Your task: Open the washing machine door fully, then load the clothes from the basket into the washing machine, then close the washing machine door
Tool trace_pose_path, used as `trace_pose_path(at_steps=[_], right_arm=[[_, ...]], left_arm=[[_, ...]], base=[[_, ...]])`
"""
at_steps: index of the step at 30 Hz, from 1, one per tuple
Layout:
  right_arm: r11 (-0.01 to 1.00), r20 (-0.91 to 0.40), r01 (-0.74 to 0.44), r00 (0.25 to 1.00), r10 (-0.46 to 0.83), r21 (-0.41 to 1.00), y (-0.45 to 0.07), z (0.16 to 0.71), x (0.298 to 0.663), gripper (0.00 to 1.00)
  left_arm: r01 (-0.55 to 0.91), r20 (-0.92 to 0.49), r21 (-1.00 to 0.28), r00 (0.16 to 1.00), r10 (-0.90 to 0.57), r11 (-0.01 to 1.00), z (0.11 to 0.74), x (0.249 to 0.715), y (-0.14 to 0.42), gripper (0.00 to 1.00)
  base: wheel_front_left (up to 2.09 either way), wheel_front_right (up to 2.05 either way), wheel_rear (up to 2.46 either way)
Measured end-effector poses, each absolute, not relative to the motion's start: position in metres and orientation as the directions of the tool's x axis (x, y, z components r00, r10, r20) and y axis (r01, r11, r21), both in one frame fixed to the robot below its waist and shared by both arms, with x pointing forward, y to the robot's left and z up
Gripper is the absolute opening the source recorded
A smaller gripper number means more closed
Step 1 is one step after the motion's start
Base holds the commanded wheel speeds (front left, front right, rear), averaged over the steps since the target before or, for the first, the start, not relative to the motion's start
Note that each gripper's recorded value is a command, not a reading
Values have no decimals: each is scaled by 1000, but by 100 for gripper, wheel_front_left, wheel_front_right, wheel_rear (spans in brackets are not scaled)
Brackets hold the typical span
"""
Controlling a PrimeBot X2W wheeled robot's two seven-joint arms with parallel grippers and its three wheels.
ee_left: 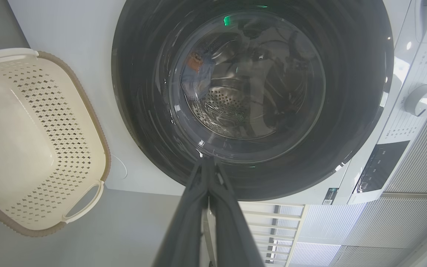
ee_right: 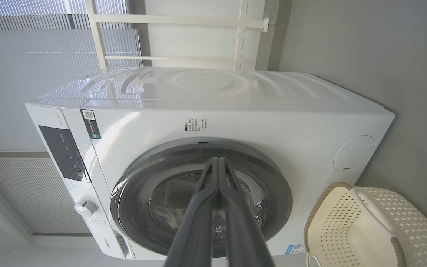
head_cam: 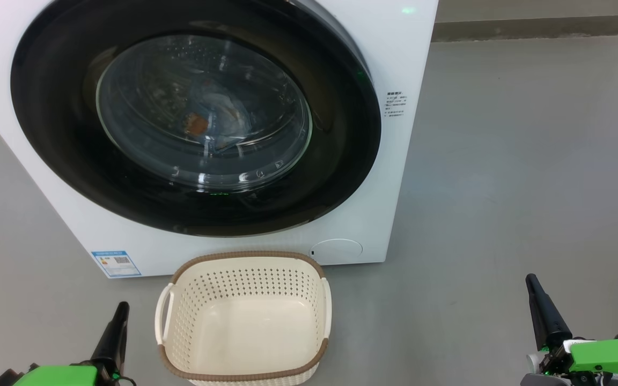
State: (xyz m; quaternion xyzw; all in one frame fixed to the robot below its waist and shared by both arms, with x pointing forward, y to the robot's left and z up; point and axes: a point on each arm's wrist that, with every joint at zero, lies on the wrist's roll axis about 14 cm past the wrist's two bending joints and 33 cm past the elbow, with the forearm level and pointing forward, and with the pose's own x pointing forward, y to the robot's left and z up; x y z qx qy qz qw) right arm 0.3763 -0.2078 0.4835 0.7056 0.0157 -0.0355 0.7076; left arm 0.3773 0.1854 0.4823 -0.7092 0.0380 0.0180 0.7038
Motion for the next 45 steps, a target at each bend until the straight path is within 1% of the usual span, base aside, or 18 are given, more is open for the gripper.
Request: trace_pose_path(at_steps=[45], right_arm=[[-6, -72, 72, 997, -30, 997, -208, 483, 376, 0]], left_arm=[[-79, -79, -997, 997, -28, -7, 482, 377, 186, 0]], base=[[0, 0, 0]])
